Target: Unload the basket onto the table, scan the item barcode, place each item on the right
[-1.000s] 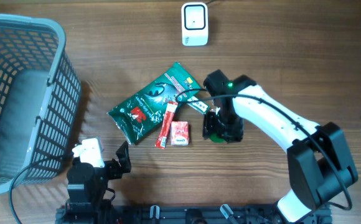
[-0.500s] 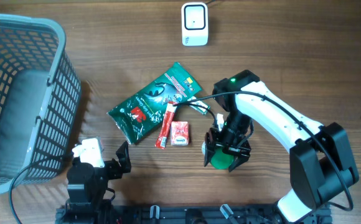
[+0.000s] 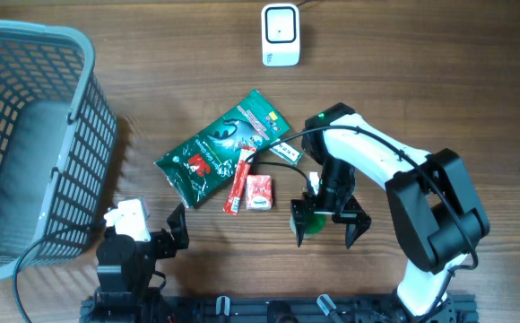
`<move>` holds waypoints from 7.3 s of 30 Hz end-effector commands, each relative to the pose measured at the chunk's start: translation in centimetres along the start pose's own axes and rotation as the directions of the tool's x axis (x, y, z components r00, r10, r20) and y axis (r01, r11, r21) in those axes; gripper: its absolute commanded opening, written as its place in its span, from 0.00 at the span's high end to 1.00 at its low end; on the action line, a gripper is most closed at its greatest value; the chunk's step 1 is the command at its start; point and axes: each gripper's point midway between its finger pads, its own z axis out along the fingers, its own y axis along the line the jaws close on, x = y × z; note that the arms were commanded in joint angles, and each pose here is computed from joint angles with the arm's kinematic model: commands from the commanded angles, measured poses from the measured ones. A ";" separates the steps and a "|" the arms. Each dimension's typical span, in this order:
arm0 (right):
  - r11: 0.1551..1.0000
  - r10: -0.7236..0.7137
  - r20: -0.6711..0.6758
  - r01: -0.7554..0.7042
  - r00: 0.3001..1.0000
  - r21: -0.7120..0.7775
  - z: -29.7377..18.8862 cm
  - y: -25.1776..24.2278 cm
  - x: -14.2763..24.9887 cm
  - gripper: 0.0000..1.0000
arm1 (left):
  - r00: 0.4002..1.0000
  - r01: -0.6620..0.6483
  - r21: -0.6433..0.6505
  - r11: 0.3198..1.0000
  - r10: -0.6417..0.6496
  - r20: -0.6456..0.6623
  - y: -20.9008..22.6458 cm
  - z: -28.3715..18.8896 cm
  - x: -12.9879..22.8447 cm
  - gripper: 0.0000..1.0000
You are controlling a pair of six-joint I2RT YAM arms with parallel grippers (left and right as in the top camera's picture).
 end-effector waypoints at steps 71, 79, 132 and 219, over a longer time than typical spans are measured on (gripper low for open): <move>0.871 0.466 0.796 -0.357 0.386 -0.337 -14.1 -1.2 -10.9 0.00 | 1.000 -0.010 0.009 1.000 0.010 0.006 -0.1 0.0 -0.1 0.00; 0.979 -0.181 0.846 0.011 0.501 0.203 -16.5 0.3 -8.4 0.00 | 1.000 -0.010 0.009 1.000 0.010 0.006 -0.1 0.0 -0.1 0.00; 0.978 -0.029 0.707 -0.127 0.707 0.166 -12.0 -0.7 -15.8 0.00 | 1.000 -0.010 0.009 1.000 0.010 0.006 -0.1 0.0 -0.1 0.00; 0.999 0.035 0.861 0.049 -0.508 -0.011 -47.1 0.0 -20.2 0.56 | 1.000 -0.010 0.009 1.000 0.010 0.006 -0.1 0.0 -0.1 0.00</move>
